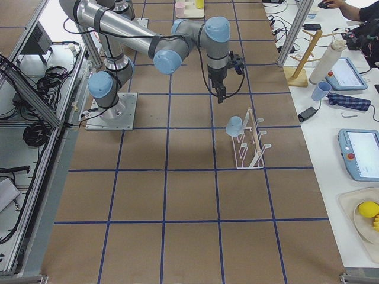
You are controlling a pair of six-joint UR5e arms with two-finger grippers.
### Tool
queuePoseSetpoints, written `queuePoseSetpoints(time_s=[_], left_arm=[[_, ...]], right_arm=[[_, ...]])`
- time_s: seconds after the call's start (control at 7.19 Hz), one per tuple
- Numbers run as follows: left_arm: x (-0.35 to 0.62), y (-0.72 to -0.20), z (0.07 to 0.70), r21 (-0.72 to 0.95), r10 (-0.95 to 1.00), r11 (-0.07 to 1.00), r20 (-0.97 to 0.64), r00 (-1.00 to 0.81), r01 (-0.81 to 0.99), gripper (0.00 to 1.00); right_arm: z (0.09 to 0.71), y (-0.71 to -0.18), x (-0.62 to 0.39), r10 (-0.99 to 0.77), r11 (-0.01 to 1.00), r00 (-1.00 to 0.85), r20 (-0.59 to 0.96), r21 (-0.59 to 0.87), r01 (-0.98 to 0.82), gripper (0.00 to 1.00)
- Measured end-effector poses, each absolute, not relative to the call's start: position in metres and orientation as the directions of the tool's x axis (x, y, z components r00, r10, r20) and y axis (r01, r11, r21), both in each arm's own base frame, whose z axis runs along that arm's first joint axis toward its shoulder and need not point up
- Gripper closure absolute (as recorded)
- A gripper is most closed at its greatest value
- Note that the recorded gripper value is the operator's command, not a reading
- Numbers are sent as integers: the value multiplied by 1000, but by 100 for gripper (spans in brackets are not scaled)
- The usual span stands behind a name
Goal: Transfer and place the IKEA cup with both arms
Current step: 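Move the right gripper over the pale blue cup on the wire rack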
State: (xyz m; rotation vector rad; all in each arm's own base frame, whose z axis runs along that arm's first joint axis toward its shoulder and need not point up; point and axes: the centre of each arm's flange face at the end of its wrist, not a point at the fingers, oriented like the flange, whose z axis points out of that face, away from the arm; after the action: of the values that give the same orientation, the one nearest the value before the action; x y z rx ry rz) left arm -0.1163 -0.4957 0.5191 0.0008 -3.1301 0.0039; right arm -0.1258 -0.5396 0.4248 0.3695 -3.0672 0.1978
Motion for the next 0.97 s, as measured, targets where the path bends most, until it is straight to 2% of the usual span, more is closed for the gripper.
queuePoseSetpoints(time_s=[0.97], left_arm=[[-116,-495,520,-4,0,1000,12,-1000,-1,0]], right_arm=[[345,-589,-160,-278,948,-958,76,-136,-286,0]])
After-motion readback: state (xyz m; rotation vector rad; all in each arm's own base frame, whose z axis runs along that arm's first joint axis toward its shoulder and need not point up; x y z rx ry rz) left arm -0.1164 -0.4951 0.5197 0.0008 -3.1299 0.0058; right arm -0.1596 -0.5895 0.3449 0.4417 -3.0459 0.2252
